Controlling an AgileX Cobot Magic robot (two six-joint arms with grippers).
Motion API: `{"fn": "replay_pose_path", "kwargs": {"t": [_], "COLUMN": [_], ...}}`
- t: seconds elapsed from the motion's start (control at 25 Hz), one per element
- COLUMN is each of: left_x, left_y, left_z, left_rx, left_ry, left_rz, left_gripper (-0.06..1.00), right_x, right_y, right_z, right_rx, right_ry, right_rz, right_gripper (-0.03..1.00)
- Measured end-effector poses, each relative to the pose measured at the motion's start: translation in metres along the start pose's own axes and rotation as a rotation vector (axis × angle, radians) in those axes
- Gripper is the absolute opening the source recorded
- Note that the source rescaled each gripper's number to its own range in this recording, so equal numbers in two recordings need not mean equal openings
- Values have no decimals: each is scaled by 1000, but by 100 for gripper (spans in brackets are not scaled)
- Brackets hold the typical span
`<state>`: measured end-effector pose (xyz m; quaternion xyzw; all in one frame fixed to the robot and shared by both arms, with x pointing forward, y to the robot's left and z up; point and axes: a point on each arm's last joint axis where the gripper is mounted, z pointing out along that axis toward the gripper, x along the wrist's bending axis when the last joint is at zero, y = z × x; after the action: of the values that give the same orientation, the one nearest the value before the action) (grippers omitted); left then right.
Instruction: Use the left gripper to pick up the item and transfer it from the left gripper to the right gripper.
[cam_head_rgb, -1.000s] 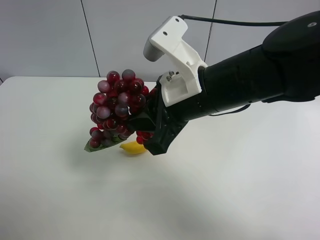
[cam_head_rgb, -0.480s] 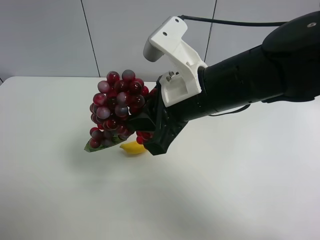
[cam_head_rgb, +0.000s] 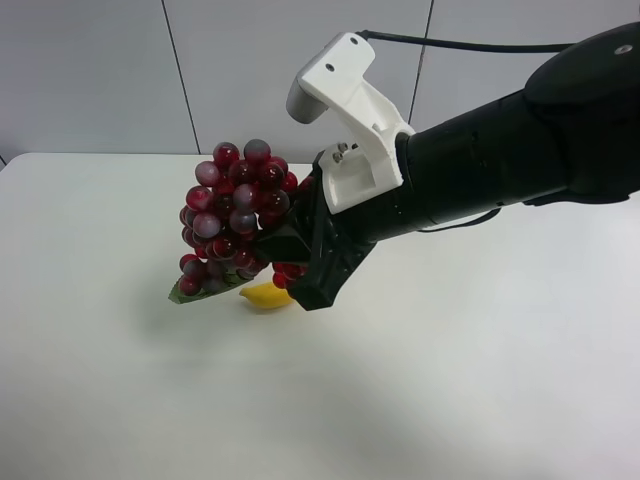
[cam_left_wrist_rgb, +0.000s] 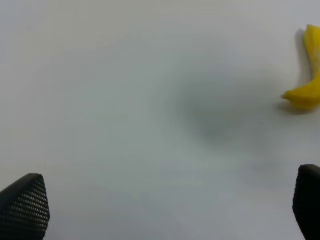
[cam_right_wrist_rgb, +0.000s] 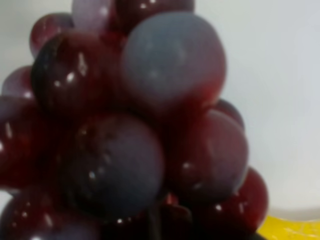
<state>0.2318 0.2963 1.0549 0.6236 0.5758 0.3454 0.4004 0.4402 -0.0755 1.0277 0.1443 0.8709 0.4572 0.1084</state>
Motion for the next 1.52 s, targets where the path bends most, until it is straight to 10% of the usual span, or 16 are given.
{"fn": "replay_pose_path", "kwargs": {"t": [1.0,1.52], "left_x": [0,0], "left_y": [0,0], "left_z": [0,0], "left_rx": [0,0], "left_ry": [11,11], "left_rz": [-5,-5], "left_gripper": [100,100], "right_x": [-17,-102], "right_y": [21,23], "right_z": [-9,-91], "right_rx": [90,400], "right_ry": [-103,-334], "right_rz": [192,502], "right_gripper": [0,0]}}
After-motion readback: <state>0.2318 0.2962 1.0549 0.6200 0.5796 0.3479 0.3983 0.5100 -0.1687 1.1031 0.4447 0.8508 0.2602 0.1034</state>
